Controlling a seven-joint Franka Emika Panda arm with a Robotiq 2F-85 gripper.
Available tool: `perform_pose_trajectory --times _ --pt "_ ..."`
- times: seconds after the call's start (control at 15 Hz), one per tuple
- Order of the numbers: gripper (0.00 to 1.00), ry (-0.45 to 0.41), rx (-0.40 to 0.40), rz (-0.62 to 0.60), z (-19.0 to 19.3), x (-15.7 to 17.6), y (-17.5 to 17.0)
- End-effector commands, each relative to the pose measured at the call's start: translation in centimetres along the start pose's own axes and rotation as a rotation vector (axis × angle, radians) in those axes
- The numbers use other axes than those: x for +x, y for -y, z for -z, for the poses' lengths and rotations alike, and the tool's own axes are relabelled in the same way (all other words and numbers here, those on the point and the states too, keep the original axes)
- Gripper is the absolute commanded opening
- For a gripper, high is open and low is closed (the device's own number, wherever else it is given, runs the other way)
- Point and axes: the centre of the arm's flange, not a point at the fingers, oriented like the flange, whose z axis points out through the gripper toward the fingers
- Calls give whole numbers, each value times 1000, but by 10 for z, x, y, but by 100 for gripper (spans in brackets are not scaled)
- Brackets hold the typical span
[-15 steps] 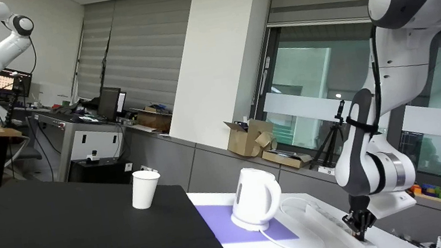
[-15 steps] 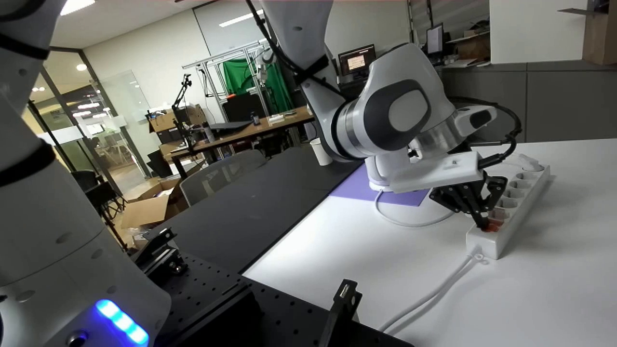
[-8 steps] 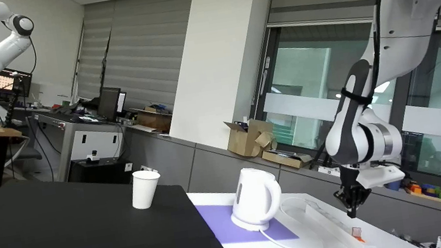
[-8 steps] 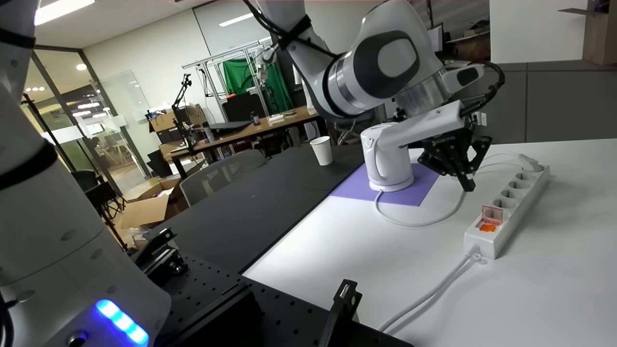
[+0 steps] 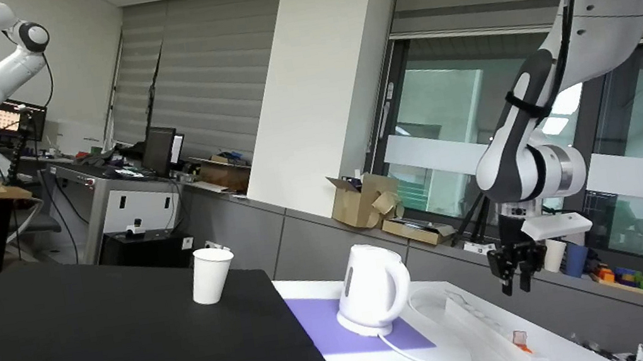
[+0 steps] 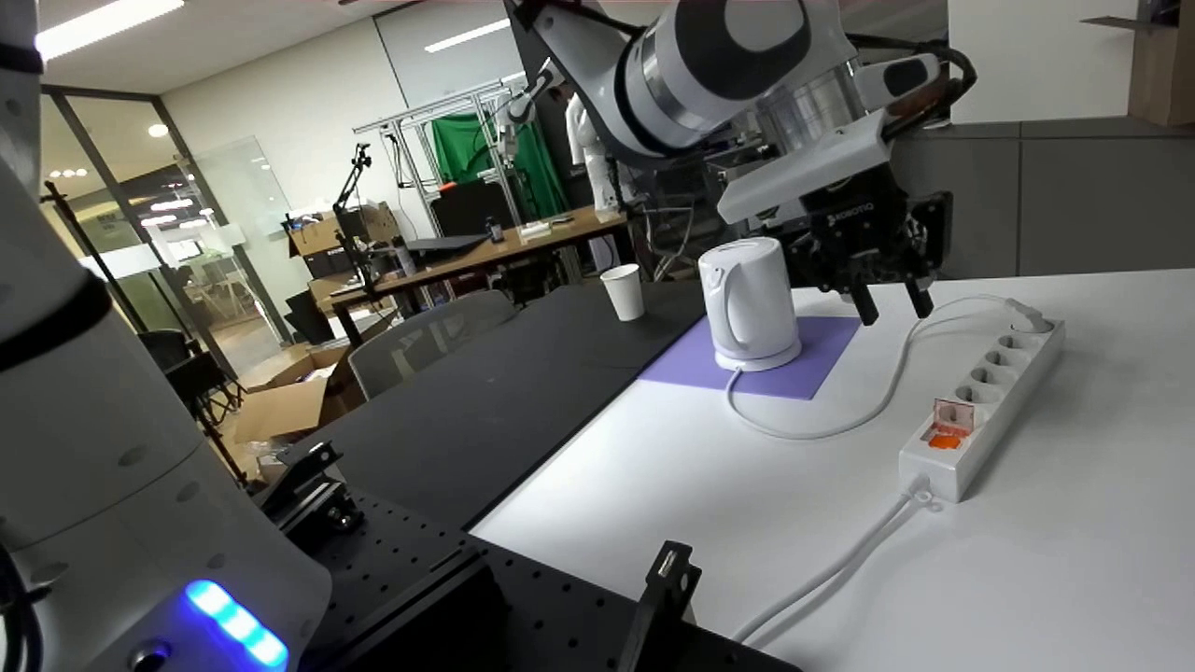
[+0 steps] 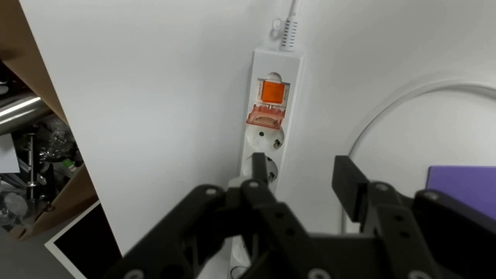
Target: Turn off the white kettle and turn of the switch of the extension cord
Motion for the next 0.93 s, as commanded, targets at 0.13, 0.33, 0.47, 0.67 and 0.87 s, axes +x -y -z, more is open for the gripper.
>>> perform_pose_trajectory --times 0.13,0.33,0.47,0.67,0.87 --pt "93 24 32 -28 26 -6 -3" --pt "100 25 38 -33 30 -6 -4" --pt "100 33 45 -34 32 -6 -4" --pt "100 45 44 -44 32 -7 -6" --pt "100 47 45 -24 20 -2 -6"
